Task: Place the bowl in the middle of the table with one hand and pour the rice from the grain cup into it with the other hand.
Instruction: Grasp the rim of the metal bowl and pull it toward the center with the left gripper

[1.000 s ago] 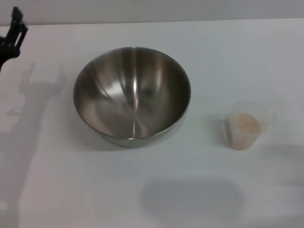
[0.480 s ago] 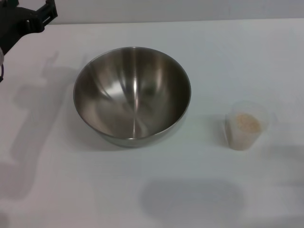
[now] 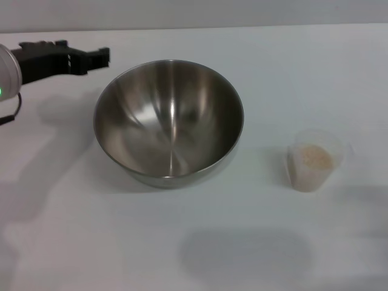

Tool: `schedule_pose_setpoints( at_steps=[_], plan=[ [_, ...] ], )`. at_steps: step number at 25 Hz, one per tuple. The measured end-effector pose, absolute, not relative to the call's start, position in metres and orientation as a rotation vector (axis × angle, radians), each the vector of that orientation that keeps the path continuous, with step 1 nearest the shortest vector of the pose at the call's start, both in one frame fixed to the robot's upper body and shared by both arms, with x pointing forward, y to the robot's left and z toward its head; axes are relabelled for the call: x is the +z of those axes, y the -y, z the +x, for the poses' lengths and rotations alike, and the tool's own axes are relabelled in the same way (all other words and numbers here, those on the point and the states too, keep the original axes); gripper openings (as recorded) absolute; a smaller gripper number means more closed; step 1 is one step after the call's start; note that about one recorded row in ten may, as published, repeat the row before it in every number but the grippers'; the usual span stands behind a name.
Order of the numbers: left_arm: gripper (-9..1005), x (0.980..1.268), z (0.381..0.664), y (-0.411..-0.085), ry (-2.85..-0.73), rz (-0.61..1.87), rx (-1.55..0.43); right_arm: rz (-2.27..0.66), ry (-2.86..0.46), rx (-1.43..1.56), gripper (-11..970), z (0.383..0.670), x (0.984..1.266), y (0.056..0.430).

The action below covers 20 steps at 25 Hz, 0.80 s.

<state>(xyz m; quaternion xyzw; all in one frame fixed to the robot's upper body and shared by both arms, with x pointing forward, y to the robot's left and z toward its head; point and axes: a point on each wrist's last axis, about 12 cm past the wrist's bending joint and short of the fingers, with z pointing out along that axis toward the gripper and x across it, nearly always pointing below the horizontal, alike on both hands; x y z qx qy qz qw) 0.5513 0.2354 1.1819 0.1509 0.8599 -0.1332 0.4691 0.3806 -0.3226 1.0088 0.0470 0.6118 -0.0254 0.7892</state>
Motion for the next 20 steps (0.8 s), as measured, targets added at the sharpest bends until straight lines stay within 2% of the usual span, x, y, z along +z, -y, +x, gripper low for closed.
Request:
schedule_pose_setpoints(
  at_steps=[10, 20],
  plan=[
    [832, 1.156, 0.552, -0.229, -2.168, 0.467, -0.32, 0.1, -1.322, -0.052, 772, 0.381, 1.008, 0.322],
    [830, 1.145, 0.555, -0.226, -2.183, 0.485, -0.319, 0.1, -1.325, -0.052, 772, 0.381, 1.008, 0.322]
  ],
)
